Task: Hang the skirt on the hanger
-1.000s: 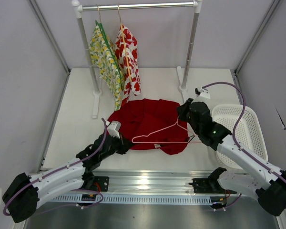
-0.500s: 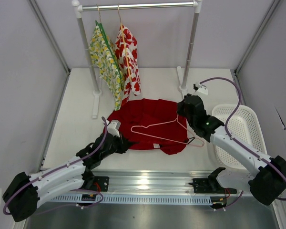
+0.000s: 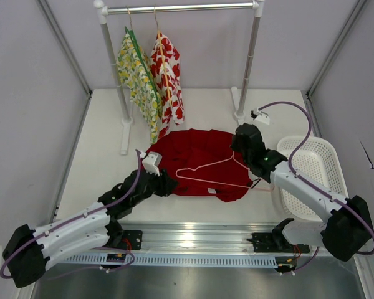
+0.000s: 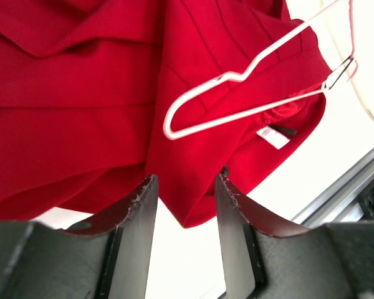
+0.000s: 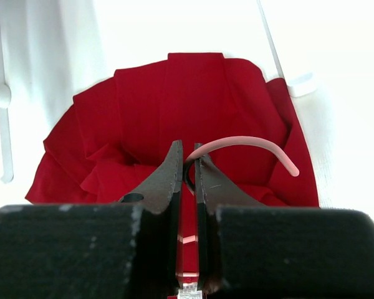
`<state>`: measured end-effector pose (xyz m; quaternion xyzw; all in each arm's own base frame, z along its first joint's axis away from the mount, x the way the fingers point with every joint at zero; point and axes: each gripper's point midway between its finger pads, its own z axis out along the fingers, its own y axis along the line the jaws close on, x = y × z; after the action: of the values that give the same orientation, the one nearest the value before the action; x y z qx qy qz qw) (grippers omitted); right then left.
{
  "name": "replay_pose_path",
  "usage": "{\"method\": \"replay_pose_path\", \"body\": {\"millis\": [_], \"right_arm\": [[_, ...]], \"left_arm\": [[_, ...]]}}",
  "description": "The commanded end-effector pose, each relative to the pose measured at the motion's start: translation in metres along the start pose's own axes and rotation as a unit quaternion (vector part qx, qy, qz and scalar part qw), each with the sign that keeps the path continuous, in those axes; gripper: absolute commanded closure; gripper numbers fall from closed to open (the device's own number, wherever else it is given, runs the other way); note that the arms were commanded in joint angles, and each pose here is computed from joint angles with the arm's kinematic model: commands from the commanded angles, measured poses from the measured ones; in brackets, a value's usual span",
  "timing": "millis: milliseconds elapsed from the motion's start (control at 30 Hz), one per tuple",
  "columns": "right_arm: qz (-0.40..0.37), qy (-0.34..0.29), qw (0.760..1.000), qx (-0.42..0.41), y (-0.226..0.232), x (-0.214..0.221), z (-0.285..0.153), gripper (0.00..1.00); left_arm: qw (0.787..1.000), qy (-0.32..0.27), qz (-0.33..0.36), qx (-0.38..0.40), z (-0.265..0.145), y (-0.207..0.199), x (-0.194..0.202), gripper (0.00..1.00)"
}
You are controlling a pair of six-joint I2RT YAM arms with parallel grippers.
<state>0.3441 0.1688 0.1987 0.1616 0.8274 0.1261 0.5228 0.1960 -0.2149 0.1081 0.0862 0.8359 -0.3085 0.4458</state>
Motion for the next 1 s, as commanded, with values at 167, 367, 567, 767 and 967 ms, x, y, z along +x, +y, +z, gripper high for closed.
{"method": "replay_pose_path", "body": {"millis": [167,367,567,767,967], "right_arm": [[-0.005,-0.022,0.999,0.025,-0.008,-0.01,0.003,1.0],[-0.003,-0.02,1.0,0.023,-0.008,-0.009,0.003,1.0],[-0.002,-0.021,1.0,0.02,-0.006,-0.011,0.002,1.0],[-0.002,-0.02,1.0,0.019,-0.005,-0.011,0.001,1.0],[-0.001,-0.017,1.0,0.016,-0.005,-0.01,0.001,1.0]], "left_arm": [[0.998,-0.029,0.049,-0.008,-0.006,-0.016,-0.027,0.51],[0.995,-0.005,0.098,-0.016,-0.001,-0.042,-0.024,0.56],[0.991,0.036,0.123,-0.041,0.009,-0.049,-0.006,0.6],[0.984,0.076,0.141,-0.074,0.02,-0.053,0.007,0.62],[0.98,0.093,0.143,-0.099,0.025,-0.054,0.01,0.63]]}}
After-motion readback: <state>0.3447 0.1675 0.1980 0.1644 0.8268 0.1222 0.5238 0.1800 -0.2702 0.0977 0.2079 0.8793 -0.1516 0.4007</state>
